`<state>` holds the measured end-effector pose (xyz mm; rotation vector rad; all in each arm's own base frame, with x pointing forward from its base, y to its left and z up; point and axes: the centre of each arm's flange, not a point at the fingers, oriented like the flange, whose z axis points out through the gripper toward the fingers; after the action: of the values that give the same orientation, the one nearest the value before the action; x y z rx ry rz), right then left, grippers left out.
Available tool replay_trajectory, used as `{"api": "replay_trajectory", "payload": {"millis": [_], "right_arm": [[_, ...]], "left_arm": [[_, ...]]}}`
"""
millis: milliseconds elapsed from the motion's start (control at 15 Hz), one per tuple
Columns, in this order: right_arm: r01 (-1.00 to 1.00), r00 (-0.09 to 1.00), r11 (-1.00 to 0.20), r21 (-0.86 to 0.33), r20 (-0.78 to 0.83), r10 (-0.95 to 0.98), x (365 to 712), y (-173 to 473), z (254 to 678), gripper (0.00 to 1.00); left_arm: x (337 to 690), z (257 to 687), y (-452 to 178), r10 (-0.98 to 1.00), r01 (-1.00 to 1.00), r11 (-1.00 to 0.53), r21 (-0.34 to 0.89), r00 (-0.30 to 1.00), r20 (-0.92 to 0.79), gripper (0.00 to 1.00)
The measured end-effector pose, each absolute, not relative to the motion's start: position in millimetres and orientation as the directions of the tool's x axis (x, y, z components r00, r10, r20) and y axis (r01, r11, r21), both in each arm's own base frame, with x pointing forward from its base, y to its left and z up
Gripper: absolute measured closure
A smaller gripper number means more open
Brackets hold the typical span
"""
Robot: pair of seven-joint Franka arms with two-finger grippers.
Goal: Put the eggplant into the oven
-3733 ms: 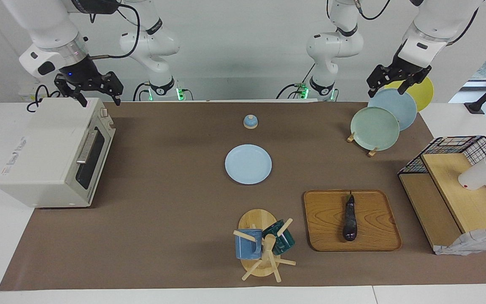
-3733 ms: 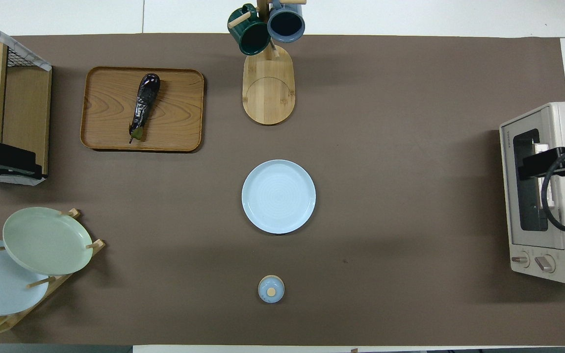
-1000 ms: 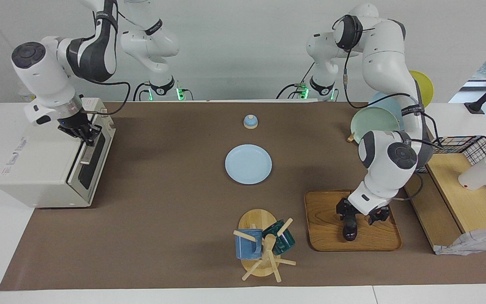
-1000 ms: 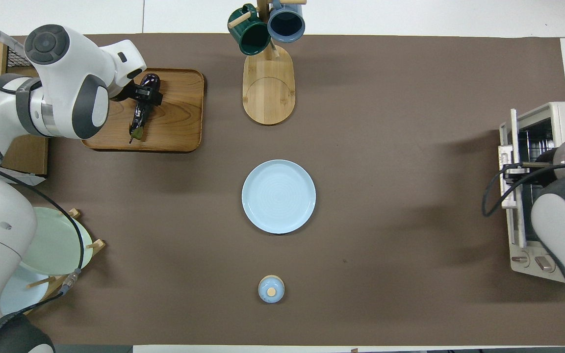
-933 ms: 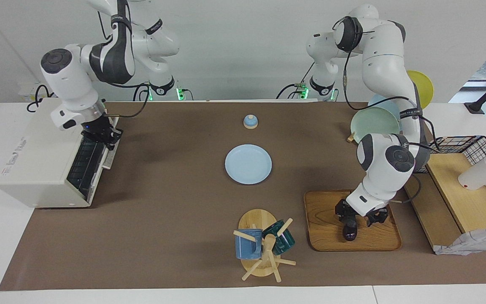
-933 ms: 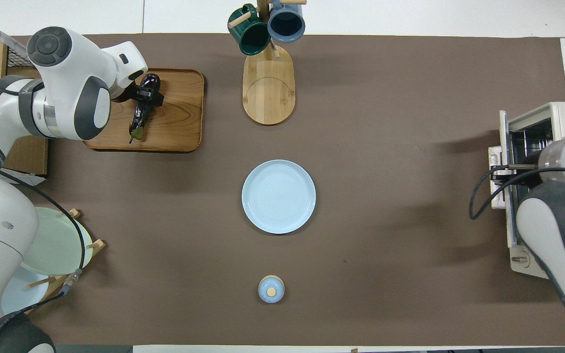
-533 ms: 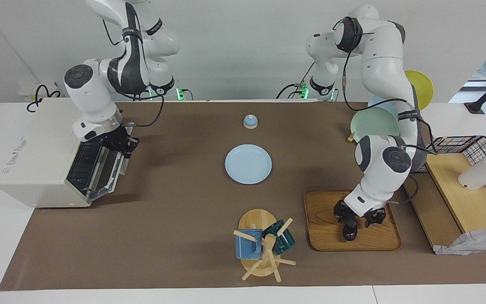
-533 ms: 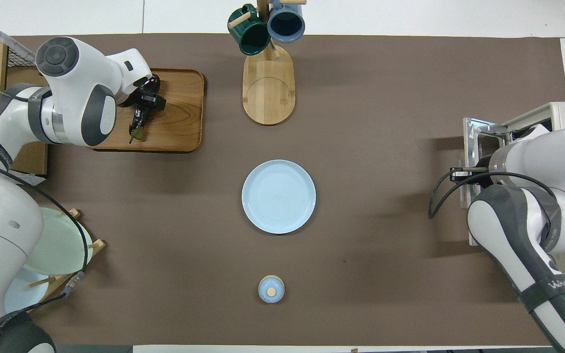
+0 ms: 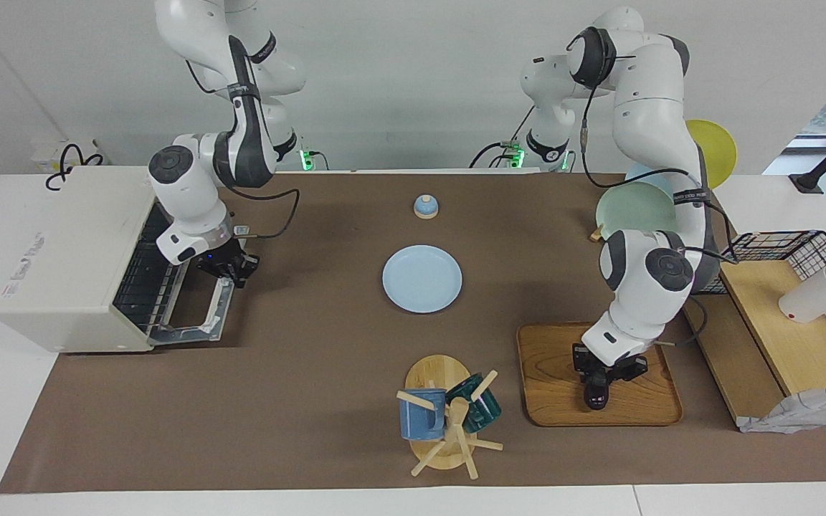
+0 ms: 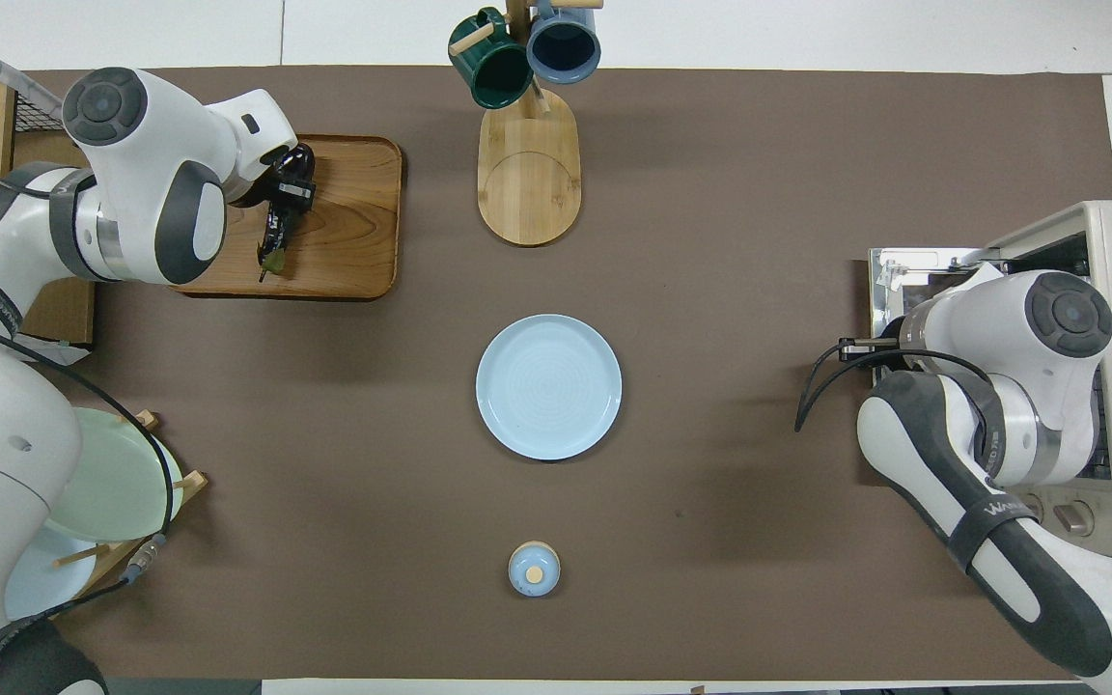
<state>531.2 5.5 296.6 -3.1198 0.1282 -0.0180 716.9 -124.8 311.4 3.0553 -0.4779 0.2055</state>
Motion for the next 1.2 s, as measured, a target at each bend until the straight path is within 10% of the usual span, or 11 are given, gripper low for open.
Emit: {"api": "replay_trajectory", "payload": {"millis": [733,1200], "right_arm": [[-0.222,0.975,-0.974,-0.047,-0.037,-0.22,543.1,49.5,317.0,0.99],[-0.222,0.975,-0.974,-0.046,-0.041,-0.22,543.9,47.9,317.0,0.32]], "left_arm": [[614.7,463.3,-269.7,-0.023,-0.024,-0.999,0.041,0.999,0.028,0.62],[490.3,399.1,-391.7,-0.021,-0.024,-0.998,0.057,0.999,0.049,0.62]]}}
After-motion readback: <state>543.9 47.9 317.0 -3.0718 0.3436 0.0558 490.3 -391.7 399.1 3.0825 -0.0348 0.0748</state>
